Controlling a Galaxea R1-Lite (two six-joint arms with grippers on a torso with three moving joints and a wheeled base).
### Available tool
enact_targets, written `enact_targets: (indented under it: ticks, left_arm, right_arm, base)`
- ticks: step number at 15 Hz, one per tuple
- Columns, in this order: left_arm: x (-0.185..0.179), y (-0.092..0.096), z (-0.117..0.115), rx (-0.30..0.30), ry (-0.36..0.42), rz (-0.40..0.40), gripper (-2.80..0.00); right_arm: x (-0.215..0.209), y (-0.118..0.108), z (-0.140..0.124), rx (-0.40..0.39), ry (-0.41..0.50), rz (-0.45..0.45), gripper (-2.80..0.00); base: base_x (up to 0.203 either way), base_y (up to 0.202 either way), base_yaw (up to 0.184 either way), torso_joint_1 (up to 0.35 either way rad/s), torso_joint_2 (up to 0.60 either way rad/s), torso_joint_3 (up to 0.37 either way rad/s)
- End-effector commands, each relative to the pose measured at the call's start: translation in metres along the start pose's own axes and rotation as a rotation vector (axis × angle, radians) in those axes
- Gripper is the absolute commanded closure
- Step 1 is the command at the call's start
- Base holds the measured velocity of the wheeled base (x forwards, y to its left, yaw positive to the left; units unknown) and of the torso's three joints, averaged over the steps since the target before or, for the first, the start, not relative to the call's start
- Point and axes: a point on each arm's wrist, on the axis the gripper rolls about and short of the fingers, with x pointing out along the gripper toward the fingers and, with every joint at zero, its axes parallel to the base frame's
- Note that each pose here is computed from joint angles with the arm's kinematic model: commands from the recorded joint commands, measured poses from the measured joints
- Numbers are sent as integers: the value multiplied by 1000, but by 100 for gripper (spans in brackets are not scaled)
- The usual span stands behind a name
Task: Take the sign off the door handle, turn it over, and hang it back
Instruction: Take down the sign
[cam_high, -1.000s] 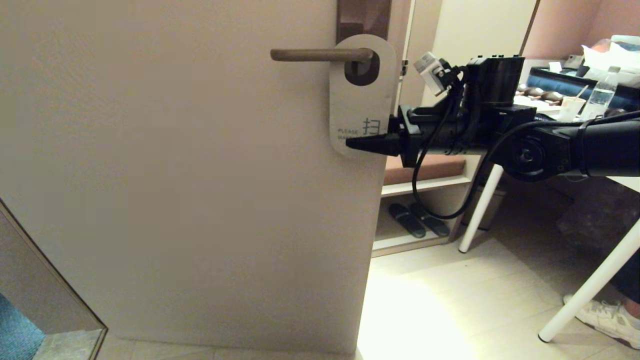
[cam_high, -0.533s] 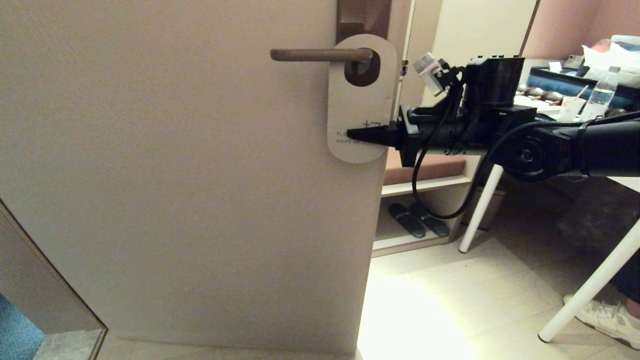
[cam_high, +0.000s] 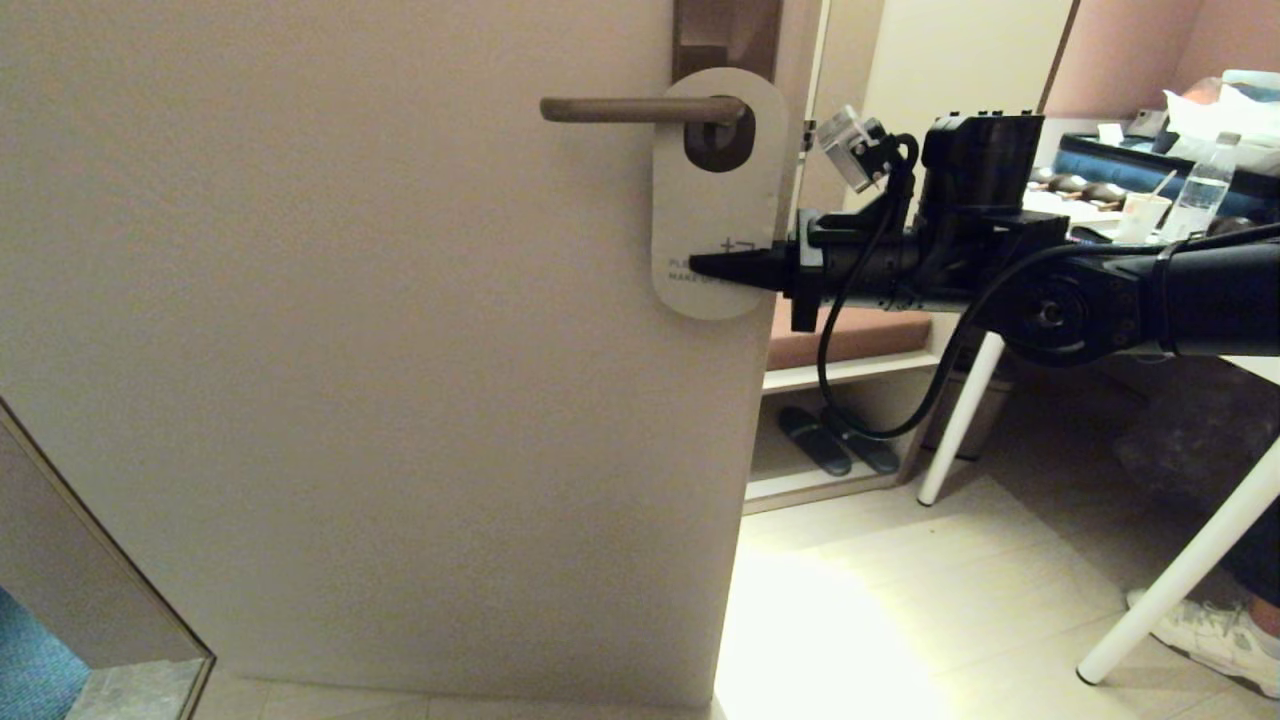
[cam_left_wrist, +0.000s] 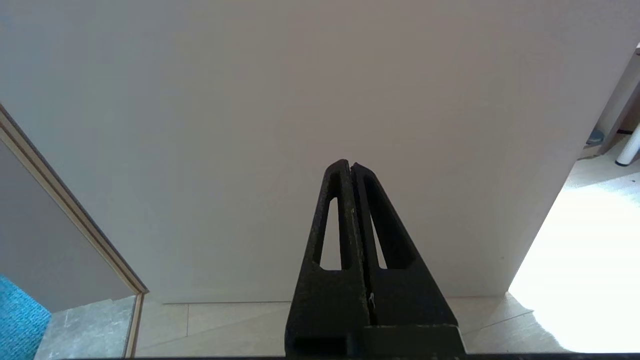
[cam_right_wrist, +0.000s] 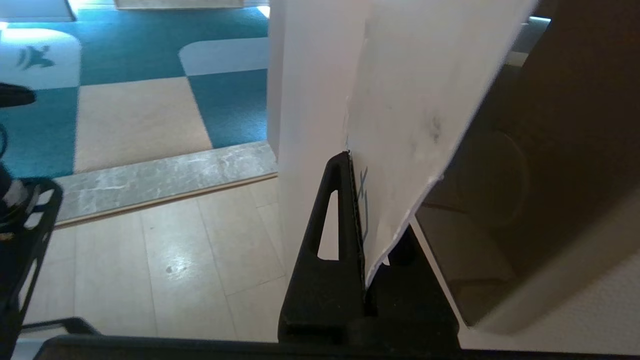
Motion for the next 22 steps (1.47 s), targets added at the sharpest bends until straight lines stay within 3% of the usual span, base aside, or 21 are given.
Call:
enact_targets:
  ticks: [1,7,15,20,22]
  left_arm:
    - [0,0,0,0,1,1,0]
    - [0,0,0,0,1,1,0]
    - [0,0,0,0,1,1,0]
    - [0,0,0,0,1,1,0]
    - [0,0,0,0,1,1,0]
  right_arm:
    - [6,6,3,-8,-4,5,0]
    - [16,20,5,-4,11,-37,0]
    - [37,36,7,-3,51,-236,0]
    - [48,46,9,43,66,-363,0]
    - [52,51,9,47,66,-372,0]
  base:
    - [0,0,0,0,0,0]
    - [0,0,0,0,0,0]
    - [0,0,0,0,0,0]
    - [0,0,0,0,0,0]
    - [0,0,0,0,0,0]
